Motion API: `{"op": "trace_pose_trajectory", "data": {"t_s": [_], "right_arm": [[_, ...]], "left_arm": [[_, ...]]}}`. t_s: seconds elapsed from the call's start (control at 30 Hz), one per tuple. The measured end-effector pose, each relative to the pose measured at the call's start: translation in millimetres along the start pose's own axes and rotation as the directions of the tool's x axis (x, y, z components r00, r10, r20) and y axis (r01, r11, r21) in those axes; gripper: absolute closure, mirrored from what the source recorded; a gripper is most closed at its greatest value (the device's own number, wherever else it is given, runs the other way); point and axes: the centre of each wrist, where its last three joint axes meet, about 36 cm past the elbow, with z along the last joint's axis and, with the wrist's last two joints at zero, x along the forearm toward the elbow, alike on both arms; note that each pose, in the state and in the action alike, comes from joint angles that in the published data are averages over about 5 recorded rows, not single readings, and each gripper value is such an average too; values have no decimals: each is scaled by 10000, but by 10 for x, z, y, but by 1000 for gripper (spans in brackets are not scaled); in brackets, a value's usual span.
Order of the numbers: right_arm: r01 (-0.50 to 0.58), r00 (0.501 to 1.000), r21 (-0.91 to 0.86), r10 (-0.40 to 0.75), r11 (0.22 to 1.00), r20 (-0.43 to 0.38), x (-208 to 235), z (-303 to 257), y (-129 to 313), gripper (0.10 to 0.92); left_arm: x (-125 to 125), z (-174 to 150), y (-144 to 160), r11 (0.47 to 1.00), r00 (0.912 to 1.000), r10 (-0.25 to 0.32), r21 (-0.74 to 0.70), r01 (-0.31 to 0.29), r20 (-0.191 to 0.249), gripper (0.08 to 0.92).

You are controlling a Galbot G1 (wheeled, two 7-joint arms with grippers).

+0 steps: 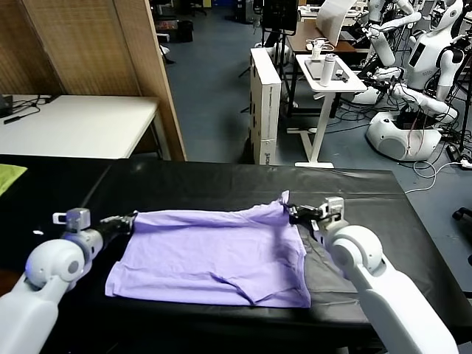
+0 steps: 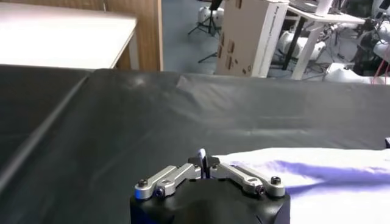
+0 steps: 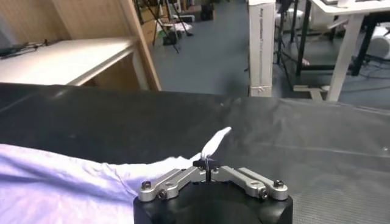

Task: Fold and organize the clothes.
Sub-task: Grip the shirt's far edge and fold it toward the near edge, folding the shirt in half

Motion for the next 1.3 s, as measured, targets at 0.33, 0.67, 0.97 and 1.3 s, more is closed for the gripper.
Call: {"op": "trace_pose_trajectory", "data": {"t_s": [0.33, 0.67, 0.97, 1.3], "right_arm": [[104, 9980, 138, -95, 9999, -621, 279, 259, 33, 883], [73, 9935, 340, -34, 9994, -1142, 481, 450, 54, 883], [286, 9899, 429, -223, 9987, -1403, 602, 538, 124, 883], [380, 9861, 513, -291, 9980, -1637, 639, 610, 163, 883]], "left_arm": [[163, 168, -81, 10000, 9999, 51, -35, -52, -143, 810], [272, 278, -115, 10000, 9998, 25, 69, -24, -184, 810], [370, 359, -140, 9998, 9997, 17, 209, -12, -231, 810], [428, 445, -227, 9991, 9994, 124, 413, -111, -319, 810]]}}
